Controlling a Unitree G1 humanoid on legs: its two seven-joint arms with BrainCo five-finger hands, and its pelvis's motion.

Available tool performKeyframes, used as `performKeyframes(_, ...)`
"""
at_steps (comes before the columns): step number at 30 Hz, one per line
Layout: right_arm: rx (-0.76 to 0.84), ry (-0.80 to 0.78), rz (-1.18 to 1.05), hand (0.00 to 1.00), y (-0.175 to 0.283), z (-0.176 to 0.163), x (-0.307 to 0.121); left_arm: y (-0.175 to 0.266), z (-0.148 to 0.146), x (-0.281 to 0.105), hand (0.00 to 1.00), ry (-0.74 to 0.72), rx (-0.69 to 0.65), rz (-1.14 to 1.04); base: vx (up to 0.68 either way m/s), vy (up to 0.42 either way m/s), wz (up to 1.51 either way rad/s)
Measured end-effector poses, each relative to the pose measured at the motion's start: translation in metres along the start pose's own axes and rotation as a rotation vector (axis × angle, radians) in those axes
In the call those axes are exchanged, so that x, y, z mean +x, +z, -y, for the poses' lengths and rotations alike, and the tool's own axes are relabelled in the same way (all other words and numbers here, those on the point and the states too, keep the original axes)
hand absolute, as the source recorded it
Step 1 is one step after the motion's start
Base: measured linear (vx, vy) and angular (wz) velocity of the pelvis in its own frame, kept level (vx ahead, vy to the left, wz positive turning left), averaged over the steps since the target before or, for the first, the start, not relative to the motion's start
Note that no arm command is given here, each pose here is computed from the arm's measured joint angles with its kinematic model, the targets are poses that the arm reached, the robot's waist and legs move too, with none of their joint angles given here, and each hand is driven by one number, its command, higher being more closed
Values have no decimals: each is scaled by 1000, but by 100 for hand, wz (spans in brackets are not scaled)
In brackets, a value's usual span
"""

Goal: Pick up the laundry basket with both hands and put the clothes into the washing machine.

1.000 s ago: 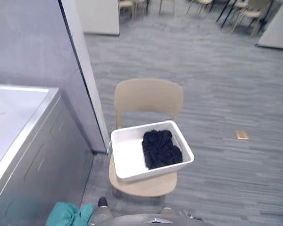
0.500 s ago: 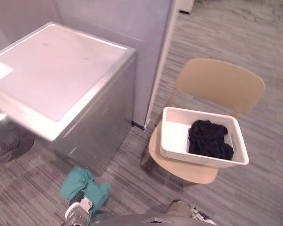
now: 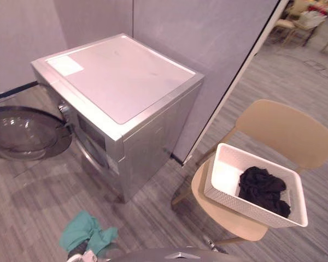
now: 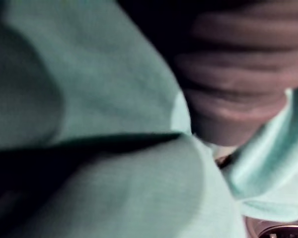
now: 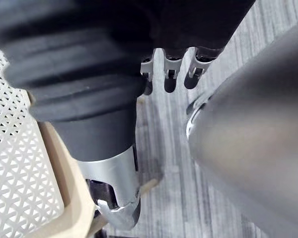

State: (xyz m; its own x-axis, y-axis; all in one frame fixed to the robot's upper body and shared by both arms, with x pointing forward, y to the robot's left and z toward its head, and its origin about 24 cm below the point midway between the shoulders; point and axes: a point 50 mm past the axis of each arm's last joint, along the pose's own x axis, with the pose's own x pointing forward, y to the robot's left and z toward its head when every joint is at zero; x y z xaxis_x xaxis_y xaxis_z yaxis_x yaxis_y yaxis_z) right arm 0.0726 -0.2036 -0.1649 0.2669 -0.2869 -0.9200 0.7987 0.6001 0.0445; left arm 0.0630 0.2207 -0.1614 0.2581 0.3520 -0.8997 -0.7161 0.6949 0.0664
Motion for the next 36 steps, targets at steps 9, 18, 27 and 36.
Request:
performKeyframes(9, -62, 33, 12, 0, 4, -3, 0, 3, 0, -1, 100, 12, -205, 13, 1, 34, 45)
performKeyframes(18, -47, 6, -20, 0, -10, 6, -3, -2, -15, -2, 100, 89, -257, 6, 77, 333, -18)
performKeyframes(27, -50, 8, 17, 0, 6, -9, 0, 23, 23, 1, 100, -83, 137, 92, 195, 403, -49)
performKeyframes(36, -137, 202, 221, 0, 43, -50, -12, 3, 78, -6, 100, -229, 251, 9, 68, 37, -53)
